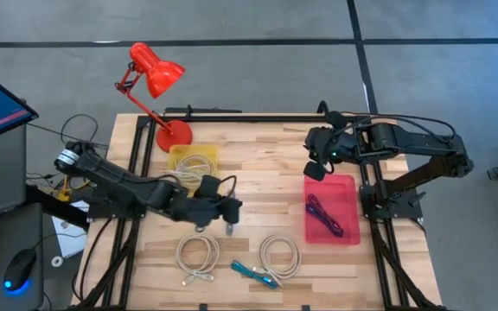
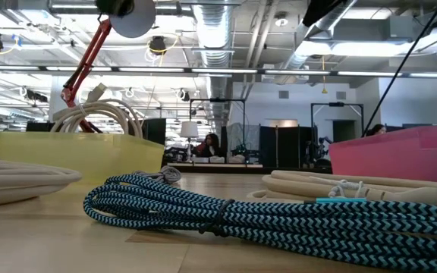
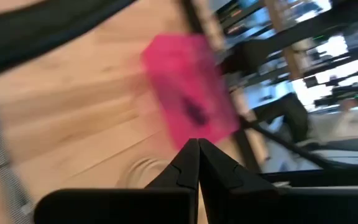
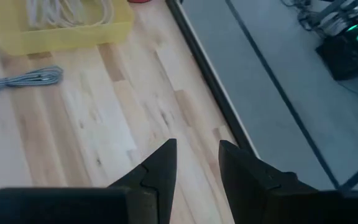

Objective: Pick & Place USB Port
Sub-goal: Put the black and white charger cable into the pink bin

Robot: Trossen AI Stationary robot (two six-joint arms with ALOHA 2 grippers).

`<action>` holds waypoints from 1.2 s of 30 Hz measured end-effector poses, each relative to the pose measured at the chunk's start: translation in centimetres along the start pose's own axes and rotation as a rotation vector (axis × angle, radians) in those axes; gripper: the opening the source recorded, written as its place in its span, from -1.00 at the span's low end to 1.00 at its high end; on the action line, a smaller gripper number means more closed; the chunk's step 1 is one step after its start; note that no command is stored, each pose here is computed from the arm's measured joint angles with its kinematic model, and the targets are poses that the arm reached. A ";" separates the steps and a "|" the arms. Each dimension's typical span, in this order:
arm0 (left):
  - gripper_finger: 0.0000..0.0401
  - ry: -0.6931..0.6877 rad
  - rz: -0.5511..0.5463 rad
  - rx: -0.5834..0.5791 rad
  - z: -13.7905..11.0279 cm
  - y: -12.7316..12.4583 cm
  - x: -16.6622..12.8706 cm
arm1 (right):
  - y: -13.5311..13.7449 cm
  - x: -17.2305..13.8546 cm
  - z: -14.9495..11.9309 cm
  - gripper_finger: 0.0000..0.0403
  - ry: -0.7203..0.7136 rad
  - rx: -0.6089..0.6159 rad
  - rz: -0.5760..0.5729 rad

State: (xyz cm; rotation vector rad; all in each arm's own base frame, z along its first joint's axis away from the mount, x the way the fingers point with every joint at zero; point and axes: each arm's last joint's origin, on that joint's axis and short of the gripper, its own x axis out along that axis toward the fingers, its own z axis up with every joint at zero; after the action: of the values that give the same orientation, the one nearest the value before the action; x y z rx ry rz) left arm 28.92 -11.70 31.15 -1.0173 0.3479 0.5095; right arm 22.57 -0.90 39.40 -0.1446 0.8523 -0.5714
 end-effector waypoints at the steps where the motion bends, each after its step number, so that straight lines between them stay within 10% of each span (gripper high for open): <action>1: -0.99 0.025 0.033 -0.011 0.1 0.4 0.6 | 0.0 0.0 0.0 -0.45 -0.001 0.000 -0.006; 10: -0.99 0.188 0.305 -0.108 1.9 3.7 3.7 | 0.0 0.0 0.0 -0.45 -0.001 -0.002 -0.007; 27: -0.99 0.424 0.494 -0.181 1.9 6.9 8.7 | -1.6 0.9 0.1 -0.45 0.028 0.053 -0.053; 36: -0.98 0.462 0.499 -0.005 2.4 8.5 8.9 | -1.8 1.1 0.1 -0.45 0.032 0.061 -0.061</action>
State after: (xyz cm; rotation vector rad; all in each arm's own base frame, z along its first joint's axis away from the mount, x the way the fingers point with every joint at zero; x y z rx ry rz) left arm 31.68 -3.86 21.77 -1.0497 1.0287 0.7187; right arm 22.42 -3.02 39.39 -0.1061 0.8632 -0.6579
